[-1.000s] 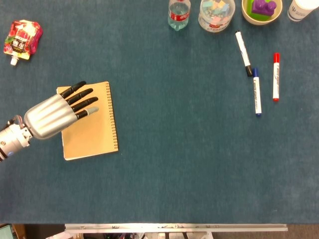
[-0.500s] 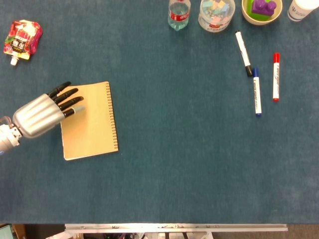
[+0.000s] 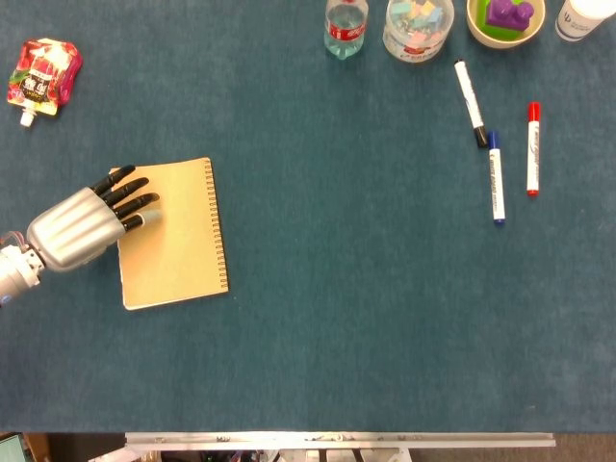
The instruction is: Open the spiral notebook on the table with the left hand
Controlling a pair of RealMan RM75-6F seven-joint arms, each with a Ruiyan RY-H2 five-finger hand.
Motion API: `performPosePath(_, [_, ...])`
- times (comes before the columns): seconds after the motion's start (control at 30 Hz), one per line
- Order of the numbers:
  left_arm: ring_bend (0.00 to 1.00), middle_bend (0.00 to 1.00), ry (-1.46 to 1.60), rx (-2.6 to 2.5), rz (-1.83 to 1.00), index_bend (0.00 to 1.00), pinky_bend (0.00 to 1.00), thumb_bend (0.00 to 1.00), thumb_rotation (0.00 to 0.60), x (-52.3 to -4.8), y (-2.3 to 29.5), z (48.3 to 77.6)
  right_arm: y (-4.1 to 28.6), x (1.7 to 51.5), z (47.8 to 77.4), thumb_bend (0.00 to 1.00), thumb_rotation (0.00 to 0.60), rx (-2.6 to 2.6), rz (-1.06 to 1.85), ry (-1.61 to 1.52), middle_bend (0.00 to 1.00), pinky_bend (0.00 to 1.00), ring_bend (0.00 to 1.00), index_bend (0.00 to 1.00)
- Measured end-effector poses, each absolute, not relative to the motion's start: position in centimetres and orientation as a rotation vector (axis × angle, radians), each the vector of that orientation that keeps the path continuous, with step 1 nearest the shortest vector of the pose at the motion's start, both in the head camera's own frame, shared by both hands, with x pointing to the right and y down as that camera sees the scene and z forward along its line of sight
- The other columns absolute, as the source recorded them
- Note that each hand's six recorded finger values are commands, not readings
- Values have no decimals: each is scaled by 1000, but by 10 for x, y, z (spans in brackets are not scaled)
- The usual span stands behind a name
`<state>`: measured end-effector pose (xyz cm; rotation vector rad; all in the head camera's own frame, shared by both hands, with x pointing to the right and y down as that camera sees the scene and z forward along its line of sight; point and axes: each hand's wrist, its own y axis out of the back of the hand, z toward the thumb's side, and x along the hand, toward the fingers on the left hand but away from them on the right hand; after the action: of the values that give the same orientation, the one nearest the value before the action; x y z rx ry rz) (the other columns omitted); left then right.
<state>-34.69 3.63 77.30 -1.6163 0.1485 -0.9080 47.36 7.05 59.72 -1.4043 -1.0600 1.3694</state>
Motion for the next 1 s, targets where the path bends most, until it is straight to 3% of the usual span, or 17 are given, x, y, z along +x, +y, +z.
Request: performPosePath(1.0, [64,135,300,-1777,-867,164,41,176,600,-315,37,780,73,487,592,392,600,-1375,1364,-1097,289,306,222,347])
